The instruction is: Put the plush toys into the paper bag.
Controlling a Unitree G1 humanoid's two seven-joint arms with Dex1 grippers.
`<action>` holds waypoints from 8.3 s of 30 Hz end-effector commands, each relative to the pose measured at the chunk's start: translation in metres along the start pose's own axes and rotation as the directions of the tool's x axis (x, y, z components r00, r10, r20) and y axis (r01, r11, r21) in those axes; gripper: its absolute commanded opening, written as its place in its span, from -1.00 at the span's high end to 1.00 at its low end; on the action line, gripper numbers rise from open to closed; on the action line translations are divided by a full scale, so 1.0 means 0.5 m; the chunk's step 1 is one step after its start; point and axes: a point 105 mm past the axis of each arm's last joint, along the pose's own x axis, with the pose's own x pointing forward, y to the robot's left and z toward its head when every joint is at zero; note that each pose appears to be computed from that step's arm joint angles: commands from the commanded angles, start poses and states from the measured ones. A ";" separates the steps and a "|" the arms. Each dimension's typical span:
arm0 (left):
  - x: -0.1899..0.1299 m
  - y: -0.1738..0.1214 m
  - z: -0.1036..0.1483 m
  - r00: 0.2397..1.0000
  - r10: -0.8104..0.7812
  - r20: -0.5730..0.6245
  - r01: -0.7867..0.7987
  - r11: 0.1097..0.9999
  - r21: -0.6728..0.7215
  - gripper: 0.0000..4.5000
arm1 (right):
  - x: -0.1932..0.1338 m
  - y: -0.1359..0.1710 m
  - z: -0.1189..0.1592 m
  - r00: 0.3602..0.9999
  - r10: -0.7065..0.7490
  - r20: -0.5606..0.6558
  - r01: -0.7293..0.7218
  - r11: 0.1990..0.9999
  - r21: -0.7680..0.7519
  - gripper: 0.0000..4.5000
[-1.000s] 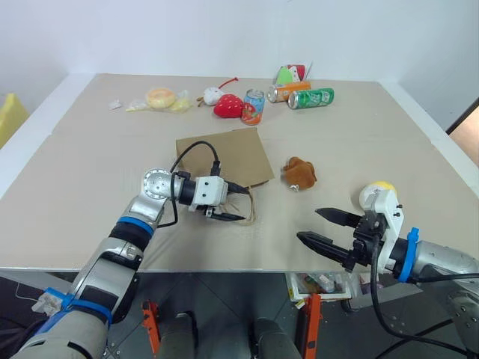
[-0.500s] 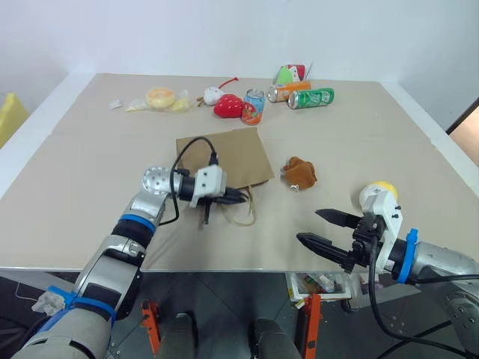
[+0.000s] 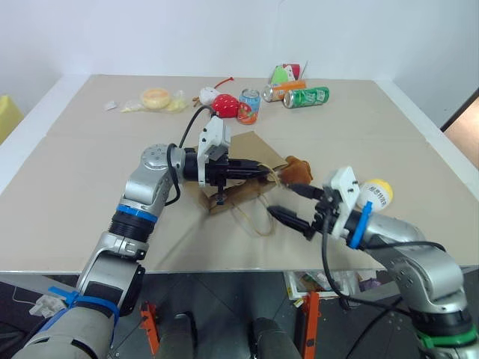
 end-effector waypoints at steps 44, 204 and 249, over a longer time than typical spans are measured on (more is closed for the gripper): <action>-0.049 0.092 0.146 0.884 0.353 0.306 -0.232 0.900 -0.369 1.00 | 0.137 -0.059 -0.074 0.967 -0.190 -0.171 0.131 0.944 -0.304 0.95; -0.004 -0.015 0.137 0.929 0.182 0.323 -0.248 0.952 0.177 1.00 | 0.144 -0.012 0.079 0.999 0.041 -0.012 -0.040 0.997 0.070 0.47; -0.014 -0.025 0.127 0.930 0.191 0.314 -0.248 0.957 0.152 1.00 | 0.061 -0.230 -0.014 0.898 -0.397 -0.192 0.424 0.896 0.132 -0.75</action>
